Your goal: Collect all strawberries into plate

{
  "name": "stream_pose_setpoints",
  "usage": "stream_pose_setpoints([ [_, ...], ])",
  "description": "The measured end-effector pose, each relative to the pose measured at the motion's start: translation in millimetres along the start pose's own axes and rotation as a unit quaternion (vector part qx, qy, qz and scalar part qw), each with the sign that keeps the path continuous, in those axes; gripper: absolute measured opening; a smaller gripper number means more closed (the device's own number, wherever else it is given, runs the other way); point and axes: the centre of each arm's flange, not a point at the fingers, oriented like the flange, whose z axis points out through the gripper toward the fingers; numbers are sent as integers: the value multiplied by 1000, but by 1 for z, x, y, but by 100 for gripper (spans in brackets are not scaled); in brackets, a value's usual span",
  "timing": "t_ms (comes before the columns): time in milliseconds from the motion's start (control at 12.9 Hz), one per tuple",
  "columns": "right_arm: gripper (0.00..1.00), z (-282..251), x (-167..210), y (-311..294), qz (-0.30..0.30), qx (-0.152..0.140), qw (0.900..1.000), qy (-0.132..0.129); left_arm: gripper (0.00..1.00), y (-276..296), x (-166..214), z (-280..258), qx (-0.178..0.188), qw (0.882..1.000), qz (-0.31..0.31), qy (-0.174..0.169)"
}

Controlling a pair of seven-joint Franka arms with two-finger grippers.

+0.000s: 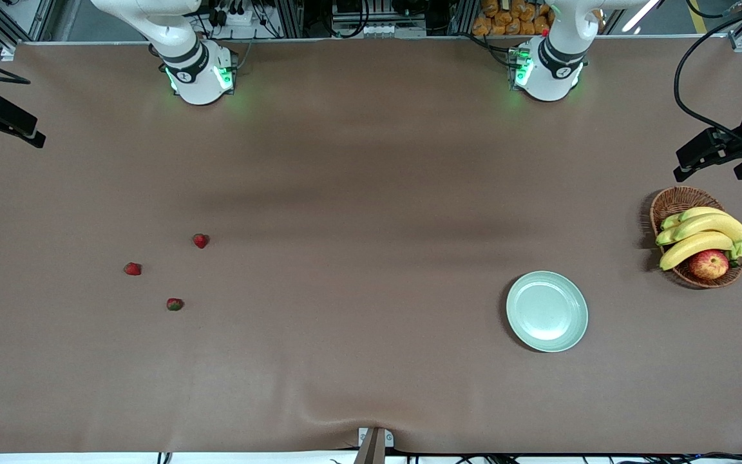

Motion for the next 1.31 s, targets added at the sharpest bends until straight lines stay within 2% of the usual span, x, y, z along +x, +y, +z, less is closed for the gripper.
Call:
stream_pose_setpoints([
  [1083,100,1,0,-1,-1,0,1000,-1,100,-2,-2,2,1,1000,-2,-9],
  [1315,100,10,6,-13,-12,-2,1000,-10,100,-2,-1,4,1,1000,-1,-11],
])
